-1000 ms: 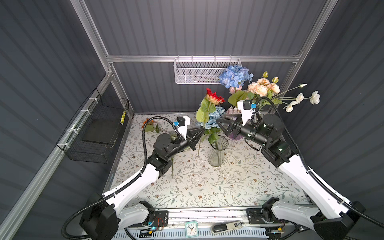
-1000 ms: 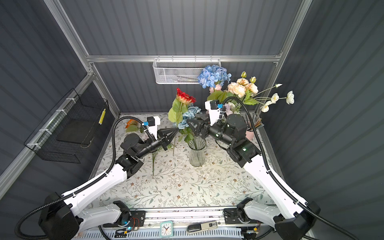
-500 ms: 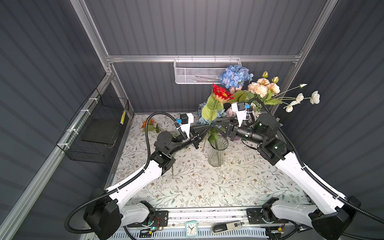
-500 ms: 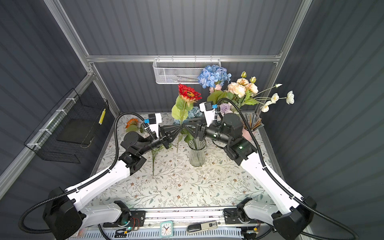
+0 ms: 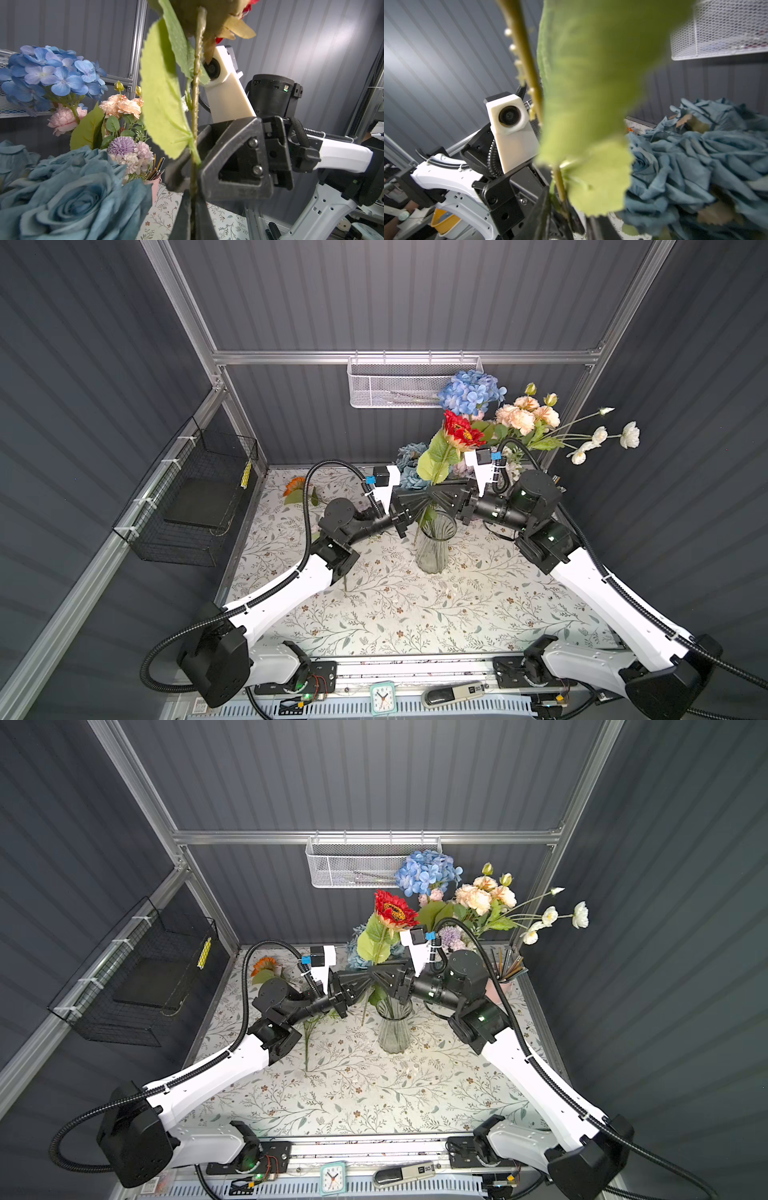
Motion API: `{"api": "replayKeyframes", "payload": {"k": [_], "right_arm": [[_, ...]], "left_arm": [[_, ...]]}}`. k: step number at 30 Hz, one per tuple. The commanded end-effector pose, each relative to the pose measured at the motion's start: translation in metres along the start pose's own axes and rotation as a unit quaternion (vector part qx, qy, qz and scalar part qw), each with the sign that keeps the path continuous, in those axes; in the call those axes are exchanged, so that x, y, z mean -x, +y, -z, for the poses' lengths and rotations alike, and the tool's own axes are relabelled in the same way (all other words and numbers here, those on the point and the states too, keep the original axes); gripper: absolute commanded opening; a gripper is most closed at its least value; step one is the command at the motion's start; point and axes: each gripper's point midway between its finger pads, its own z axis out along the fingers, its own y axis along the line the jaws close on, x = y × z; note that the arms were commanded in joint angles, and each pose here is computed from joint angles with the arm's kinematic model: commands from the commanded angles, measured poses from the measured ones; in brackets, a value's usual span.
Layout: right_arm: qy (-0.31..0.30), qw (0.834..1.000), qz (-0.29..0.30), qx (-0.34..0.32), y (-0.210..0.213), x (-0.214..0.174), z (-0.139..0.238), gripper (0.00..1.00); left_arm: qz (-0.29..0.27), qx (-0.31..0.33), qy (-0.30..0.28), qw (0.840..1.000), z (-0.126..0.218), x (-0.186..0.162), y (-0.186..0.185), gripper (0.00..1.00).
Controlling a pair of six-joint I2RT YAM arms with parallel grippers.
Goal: Arrange the flowers into the vase
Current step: 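Lower the red gerbera stem into the clear glass vase with both grippers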
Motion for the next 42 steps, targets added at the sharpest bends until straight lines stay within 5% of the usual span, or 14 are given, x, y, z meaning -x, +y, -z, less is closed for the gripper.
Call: {"api": "replayKeyframes", "payload": {"k": [1,3,7,8,13,21,25,31,35,42], "right_arm": [[0.004,1.0,0.004,0.012,0.003,-0.003,-0.002,0.14],[0.003,1.0,0.007,0.011,0.004,-0.003,-0.001,0.06],[0.001,1.0,0.017,0.004,0.004,-0.003,0.003,0.0],[0.001,1.0,0.021,-0.001,0.003,-0.003,0.004,0.0],[0.012,0.998,0.045,-0.035,0.0,-0.008,0.018,0.0],[0.073,0.98,0.09,-0.161,-0.028,-0.034,0.057,0.0],[0.056,0.958,0.125,-0.252,-0.05,-0.019,0.076,0.0],[-0.012,0.937,0.18,-0.298,-0.055,0.027,0.081,0.0],[-0.062,0.935,0.198,-0.288,-0.053,0.041,0.076,0.0],[-0.09,0.942,0.191,-0.261,-0.072,0.007,0.059,0.0]], "left_arm": [[-0.027,-0.025,-0.026,0.999,-0.005,0.02,-0.013,0.0],[-0.026,-0.025,-0.025,0.999,-0.005,0.018,-0.013,0.03],[-0.023,-0.003,-0.029,0.999,0.001,0.017,-0.008,0.97],[-0.02,0.007,-0.028,0.999,0.004,0.014,-0.006,1.0],[-0.006,0.088,-0.02,0.996,0.025,0.002,0.014,1.0],[0.008,0.257,0.031,0.966,0.069,-0.034,0.06,1.0],[0.016,0.258,0.045,0.965,0.064,-0.047,0.067,1.0],[0.029,0.221,0.059,0.973,0.038,-0.058,0.071,1.0],[0.026,0.222,0.056,0.973,0.03,-0.058,0.078,1.0],[0.019,0.263,0.045,0.964,0.026,-0.052,0.097,1.0]]}}
